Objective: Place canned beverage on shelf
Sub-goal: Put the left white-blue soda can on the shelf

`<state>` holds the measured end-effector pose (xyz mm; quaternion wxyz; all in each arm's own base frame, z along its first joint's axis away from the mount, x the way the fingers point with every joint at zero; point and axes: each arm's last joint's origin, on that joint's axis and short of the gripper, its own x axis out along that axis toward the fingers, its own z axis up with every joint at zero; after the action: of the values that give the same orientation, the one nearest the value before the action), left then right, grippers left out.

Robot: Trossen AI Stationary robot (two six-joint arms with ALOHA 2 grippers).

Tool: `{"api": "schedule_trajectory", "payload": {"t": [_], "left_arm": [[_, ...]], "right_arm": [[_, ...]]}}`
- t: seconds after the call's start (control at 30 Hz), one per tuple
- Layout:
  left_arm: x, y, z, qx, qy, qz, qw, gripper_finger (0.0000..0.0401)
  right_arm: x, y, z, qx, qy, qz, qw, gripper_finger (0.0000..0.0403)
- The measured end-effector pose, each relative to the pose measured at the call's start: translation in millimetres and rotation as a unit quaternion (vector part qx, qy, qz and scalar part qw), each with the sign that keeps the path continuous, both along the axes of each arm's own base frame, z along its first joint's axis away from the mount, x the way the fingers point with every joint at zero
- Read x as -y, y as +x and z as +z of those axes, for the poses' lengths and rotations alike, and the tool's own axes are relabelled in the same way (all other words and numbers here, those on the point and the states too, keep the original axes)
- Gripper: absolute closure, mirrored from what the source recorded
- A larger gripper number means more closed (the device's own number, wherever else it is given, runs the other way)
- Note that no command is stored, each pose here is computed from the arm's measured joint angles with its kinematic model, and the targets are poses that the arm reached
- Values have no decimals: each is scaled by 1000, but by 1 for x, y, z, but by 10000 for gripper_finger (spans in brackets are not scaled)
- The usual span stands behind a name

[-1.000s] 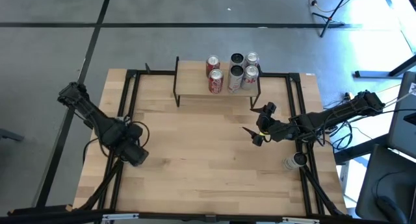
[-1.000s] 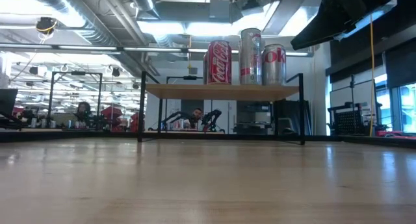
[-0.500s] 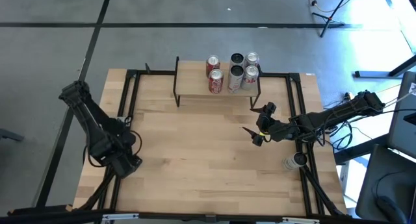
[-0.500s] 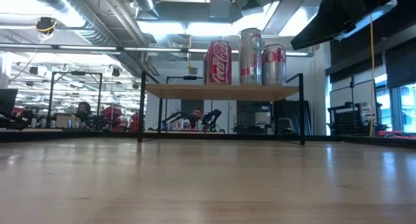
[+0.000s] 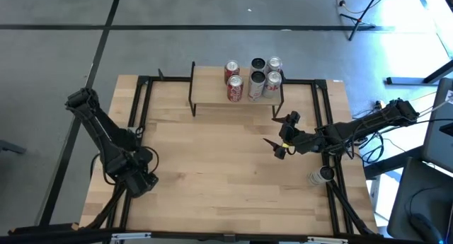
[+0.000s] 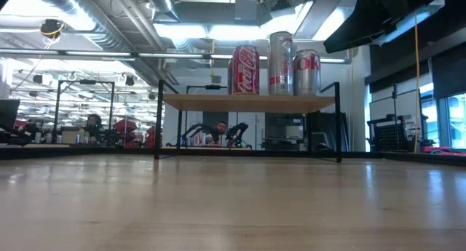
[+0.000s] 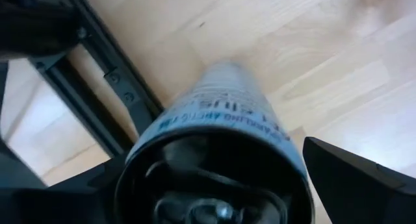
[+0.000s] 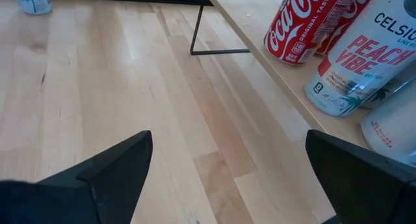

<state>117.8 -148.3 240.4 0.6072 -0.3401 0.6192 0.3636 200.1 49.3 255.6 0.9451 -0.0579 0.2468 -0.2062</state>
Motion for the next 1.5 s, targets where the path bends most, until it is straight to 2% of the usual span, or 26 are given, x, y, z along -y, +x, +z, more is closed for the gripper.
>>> {"api": "schedule_trajectory", "payload": {"t": [0.17, 0.43, 0.67, 0.8, 0.9, 1.03, 1.13, 1.2, 1.3, 1.5], "left_arm": [[0, 1, -3, 15, 4, -9, 1000, 77], [-1, 6, -2, 37, 11, -24, 999, 180], [-8, 29, 22, 116, 28, -47, 992, 180], [-13, 50, 39, 171, 40, -69, 982, 180], [-15, 69, 46, 186, 48, -96, 977, 180], [-17, 101, 55, 193, 62, -138, 970, 180], [-17, 127, 65, 196, 69, -172, 963, 180], [-18, 145, 74, 204, 69, -194, 957, 180], [-18, 169, 88, 219, 77, -228, 946, 180], [-17, 202, 104, 228, 87, -270, 932, 180]], "right_arm": [[0, 0, 0, 0, -1, 1, 1000, 13], [0, 1, 1, 4, 0, 1, 1000, 13], [0, 1, 1, 8, 1, 1, 1000, 13], [-2, 6, -5, -5, -2, 0, 1000, 13], [-5, 16, -11, -5, -4, 3, 1000, 13], [-14, 36, -18, 7, -14, 51, 999, 13], [-22, 51, -23, 20, -17, 117, 993, 21], [-27, 61, -27, 31, -24, 159, 987, 43], [-34, 72, -34, 45, -28, 221, 974, 100], [-44, 87, -44, 85, -21, 303, 949, 269]]}}
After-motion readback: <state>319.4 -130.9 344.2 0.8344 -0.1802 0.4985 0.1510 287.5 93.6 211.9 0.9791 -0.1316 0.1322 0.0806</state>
